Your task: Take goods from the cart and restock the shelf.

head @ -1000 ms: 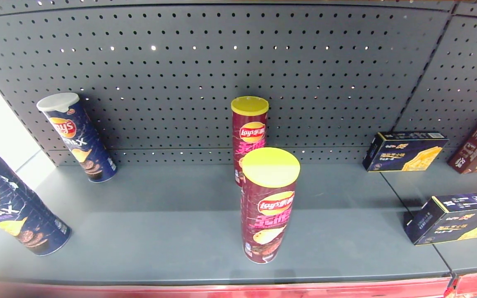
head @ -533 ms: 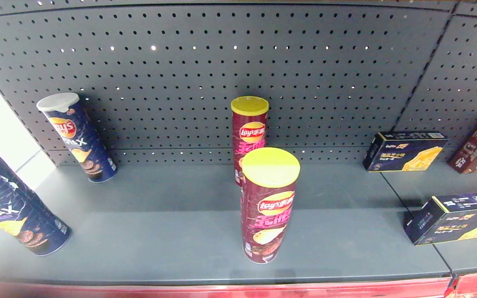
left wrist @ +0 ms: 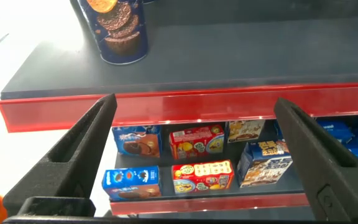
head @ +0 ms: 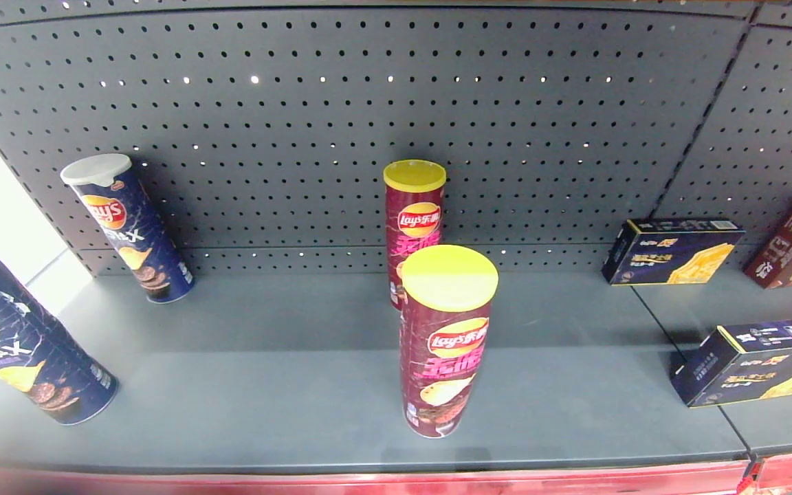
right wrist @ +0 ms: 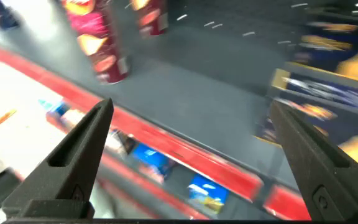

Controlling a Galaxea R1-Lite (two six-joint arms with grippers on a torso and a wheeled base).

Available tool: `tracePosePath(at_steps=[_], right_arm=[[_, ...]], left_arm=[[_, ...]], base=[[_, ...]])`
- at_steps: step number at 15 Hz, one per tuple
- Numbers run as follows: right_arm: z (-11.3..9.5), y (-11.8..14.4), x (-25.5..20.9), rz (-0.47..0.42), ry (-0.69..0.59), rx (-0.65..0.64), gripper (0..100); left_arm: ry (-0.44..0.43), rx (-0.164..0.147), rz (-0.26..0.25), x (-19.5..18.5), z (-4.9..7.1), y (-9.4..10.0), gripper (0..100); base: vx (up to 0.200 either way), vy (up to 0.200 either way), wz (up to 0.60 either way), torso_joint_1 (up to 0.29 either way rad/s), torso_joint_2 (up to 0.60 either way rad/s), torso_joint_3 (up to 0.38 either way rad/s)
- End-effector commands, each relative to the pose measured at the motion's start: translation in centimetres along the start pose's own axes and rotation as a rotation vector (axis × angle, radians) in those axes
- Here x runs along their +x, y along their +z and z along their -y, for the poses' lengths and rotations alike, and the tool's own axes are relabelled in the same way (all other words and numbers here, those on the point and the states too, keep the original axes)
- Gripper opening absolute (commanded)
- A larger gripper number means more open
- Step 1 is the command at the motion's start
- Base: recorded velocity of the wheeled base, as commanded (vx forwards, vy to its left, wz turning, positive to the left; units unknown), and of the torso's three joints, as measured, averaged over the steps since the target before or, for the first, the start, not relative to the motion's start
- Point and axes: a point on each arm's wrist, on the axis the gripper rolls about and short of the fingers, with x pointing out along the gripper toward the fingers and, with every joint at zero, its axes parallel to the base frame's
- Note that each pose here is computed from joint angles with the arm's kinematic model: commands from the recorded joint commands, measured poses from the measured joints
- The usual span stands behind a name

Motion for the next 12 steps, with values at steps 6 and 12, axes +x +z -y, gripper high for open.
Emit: tracePosePath(at_steps=[6, 12], right_arm=[[-0.7, 1.5, 10.1, -0.255, 0.221, -0.021, 100], [-2.4, 0.4, 16.7, -0.381, 0.181, -0.057, 100]], left_arm=[[0.0, 0.0, -0.003, 0.0, 0.0, 0.0, 100], [0.0, 0.0, -0.003, 0.0, 0.0, 0.0, 100]], base=[[0.0, 0.0, 0.0, 0.0, 0.0, 0.0], [0.0, 0.0, 0.0, 0.0, 0.0, 0.0]])
